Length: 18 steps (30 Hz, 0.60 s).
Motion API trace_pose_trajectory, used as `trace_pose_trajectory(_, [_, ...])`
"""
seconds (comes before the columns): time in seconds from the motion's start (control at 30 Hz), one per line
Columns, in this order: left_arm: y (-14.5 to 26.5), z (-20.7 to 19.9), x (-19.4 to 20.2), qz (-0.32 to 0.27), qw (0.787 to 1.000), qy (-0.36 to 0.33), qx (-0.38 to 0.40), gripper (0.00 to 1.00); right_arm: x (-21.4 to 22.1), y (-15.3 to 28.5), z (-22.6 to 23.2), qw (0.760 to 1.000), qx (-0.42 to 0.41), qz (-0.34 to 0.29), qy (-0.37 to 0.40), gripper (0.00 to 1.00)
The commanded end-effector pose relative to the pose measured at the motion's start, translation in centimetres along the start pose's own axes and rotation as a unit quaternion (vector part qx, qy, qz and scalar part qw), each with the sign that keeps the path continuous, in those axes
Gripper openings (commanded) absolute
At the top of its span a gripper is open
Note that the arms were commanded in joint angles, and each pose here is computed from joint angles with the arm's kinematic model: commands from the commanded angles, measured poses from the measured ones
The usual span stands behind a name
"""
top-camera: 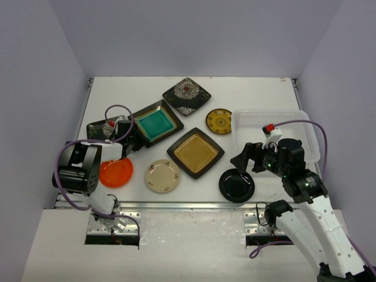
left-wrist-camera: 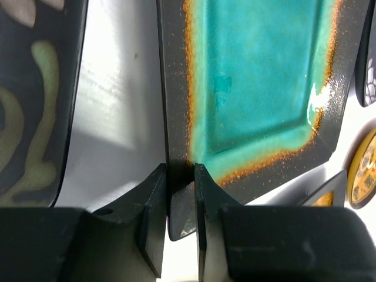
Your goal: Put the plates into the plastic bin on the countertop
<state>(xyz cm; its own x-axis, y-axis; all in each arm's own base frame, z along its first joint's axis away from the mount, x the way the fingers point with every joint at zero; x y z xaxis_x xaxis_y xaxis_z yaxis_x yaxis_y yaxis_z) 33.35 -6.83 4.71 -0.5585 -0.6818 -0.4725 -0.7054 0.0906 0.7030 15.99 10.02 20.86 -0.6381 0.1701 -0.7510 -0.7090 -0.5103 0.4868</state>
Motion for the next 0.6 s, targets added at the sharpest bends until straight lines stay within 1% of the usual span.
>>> trace_pose_trajectory(0.0, [1.5, -0.6, -0.3, -0.015, 1.000, -0.003, 0.027, 0.00, -0.7, -0.2, 0.2, 1.000, -0.009, -0.020, 0.011, 0.99])
trace_pose_trajectory(0.2, [3.9, -2.3, -1.5, -0.044, 0.996, 0.010, 0.073, 0.00, -0.6, -0.4, 0.3, 1.000, -0.013, -0.017, 0.006, 0.99])
trace_pose_trajectory(0.4, [5.9, -4.2, -1.7, -0.035, 0.985, 0.040, 0.167, 0.00, -0.6, -0.4, 0.3, 1.000, -0.015, -0.018, 0.005, 0.99])
trace_pose_trajectory(0.57, [7.1, -5.7, -2.0, -0.032, 0.973, 0.050, 0.225, 0.00, -0.6, -0.5, 0.2, 1.000, -0.014, -0.020, 0.006, 0.99])
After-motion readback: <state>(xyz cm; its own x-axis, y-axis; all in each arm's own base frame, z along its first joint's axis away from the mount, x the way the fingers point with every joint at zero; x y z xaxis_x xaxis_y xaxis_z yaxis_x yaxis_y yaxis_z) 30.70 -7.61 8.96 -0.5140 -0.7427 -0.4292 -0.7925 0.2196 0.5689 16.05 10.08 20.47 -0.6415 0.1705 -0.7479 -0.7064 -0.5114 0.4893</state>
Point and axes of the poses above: each gripper's point midway between its finger pads, its own y axis back along the fingers, its own z axis along the line the jaws close on, x = y × z, the point moved 5 cm from there along y, back along the fingers, and after that the axes turned 3 degrees about -y, right-handed, at the moved point
